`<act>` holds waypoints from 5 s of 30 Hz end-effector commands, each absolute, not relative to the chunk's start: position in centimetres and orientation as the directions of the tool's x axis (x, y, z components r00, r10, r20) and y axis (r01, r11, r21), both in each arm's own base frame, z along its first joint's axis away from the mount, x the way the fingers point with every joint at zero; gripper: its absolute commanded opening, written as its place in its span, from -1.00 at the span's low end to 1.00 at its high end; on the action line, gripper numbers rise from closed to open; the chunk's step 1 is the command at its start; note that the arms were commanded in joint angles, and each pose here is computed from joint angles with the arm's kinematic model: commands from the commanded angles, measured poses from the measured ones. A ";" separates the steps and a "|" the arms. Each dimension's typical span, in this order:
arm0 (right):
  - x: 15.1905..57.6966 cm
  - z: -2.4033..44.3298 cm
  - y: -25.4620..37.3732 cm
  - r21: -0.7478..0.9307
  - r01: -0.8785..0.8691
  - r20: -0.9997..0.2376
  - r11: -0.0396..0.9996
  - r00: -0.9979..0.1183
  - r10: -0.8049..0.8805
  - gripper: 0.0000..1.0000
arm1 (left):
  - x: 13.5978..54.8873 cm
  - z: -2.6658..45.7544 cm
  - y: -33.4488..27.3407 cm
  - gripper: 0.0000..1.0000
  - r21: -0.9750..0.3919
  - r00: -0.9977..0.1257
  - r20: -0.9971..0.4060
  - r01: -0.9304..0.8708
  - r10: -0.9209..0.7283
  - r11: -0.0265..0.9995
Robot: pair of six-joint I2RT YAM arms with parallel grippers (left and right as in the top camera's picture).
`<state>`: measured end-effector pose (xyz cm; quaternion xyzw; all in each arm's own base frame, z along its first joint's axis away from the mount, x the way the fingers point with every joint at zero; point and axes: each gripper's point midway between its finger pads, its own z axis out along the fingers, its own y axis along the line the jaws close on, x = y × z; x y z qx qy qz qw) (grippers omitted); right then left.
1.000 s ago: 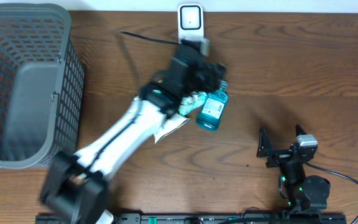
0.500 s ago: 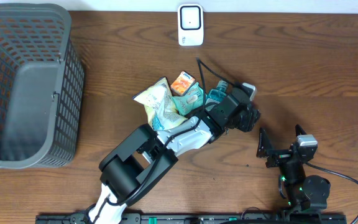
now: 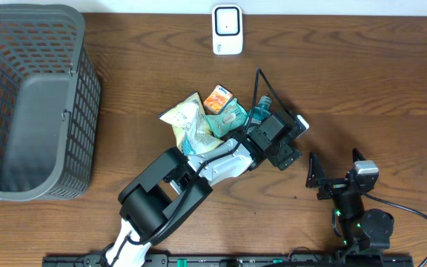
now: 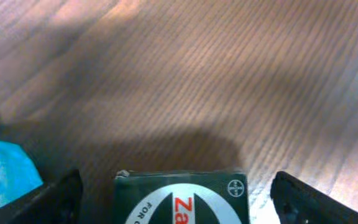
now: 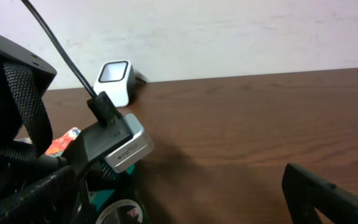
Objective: Scan the item barcode
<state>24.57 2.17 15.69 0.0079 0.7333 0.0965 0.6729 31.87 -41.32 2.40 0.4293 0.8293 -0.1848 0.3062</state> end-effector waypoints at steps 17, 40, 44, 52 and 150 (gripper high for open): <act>24.5 15.6 2.4 0.163 -0.126 -0.984 0.979 -0.099 0.151 0.99 | 40.1 29.4 -25.0 0.96 0.346 -0.185 -0.864 0.454 0.467 0.821; 24.5 15.6 2.4 0.163 -0.126 -0.984 0.979 -0.099 0.151 0.98 | 23.5 51.1 -9.7 0.96 0.350 0.244 -0.921 0.180 0.303 0.919; 24.5 15.6 2.4 0.163 -0.126 -0.984 0.979 -0.099 0.151 0.99 | 20.3 53.0 -7.3 0.96 0.309 0.313 -0.916 0.155 0.250 0.938; 24.5 15.6 2.4 0.163 -0.126 -0.984 0.979 -0.099 0.151 0.99 | 13.9 55.8 -1.2 0.95 0.211 0.437 -0.883 0.039 0.173 0.977; 24.5 15.6 2.4 0.163 -0.126 -0.984 0.979 -0.099 0.151 0.99 | 23.5 15.7 -1.6 0.95 -0.130 -0.187 -0.976 0.087 -0.112 0.988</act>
